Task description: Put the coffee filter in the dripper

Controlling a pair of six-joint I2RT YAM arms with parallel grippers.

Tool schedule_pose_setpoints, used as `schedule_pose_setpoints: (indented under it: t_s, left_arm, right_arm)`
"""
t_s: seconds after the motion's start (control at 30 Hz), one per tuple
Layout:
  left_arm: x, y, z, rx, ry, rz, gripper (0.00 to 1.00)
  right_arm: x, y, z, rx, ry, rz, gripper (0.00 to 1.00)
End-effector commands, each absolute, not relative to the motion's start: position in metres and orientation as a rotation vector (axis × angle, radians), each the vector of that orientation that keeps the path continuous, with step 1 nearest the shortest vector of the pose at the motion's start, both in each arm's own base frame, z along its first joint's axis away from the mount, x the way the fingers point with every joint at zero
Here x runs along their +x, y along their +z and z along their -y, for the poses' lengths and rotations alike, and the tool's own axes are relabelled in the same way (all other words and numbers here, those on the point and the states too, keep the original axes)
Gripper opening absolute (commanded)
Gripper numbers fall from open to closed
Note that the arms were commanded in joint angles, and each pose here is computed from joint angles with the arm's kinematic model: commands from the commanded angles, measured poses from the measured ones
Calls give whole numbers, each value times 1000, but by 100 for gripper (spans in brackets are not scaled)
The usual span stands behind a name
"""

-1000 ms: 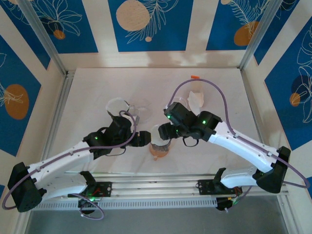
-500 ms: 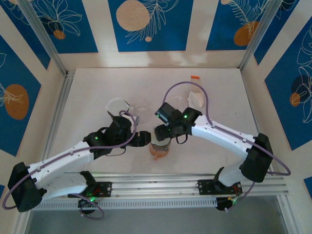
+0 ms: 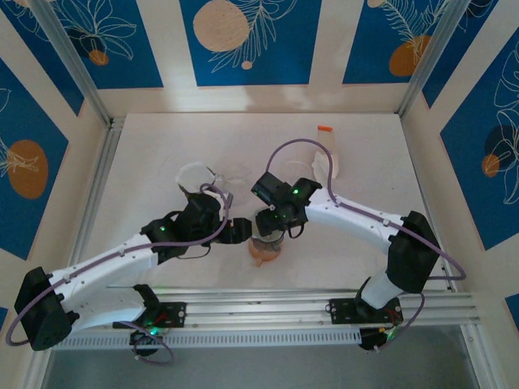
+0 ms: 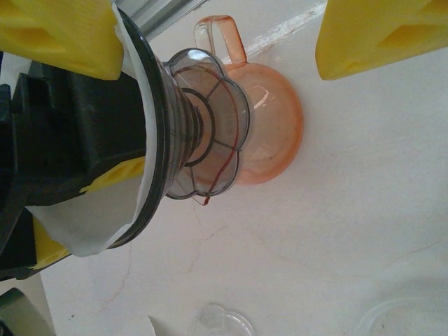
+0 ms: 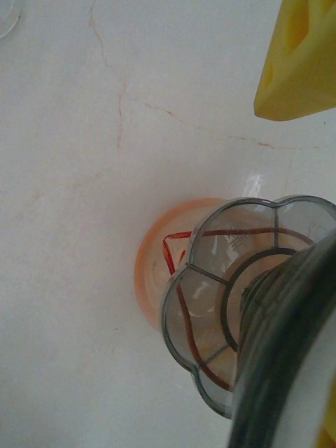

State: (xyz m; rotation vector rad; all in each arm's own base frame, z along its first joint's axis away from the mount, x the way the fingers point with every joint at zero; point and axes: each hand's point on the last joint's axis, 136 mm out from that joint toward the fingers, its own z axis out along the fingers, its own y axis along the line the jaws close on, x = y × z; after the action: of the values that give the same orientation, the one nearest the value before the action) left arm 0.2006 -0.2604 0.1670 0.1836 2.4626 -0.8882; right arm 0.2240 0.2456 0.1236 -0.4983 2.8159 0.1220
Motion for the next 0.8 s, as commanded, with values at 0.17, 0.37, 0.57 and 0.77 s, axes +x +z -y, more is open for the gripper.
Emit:
schedule_pose_setpoints:
  t_s: [0.17,0.37,0.57,0.77]
  left_arm:
    - [201,166,261,184,-904,-2461,73]
    - [201,164,260,180,-897,-2466,73]
    - [201,161,260,180,-893,-2471,71]
    - [200,161,260,179,-895,-2472,70]
  right_arm:
    - [221,108,-241,-519,70,-2843,76]
    - [222,112,-243,-518,75,-2832,76]
    - [221,127,-247,-516,94,-2797,76]
    - [220,155,-244,-487,119,-2735,76]
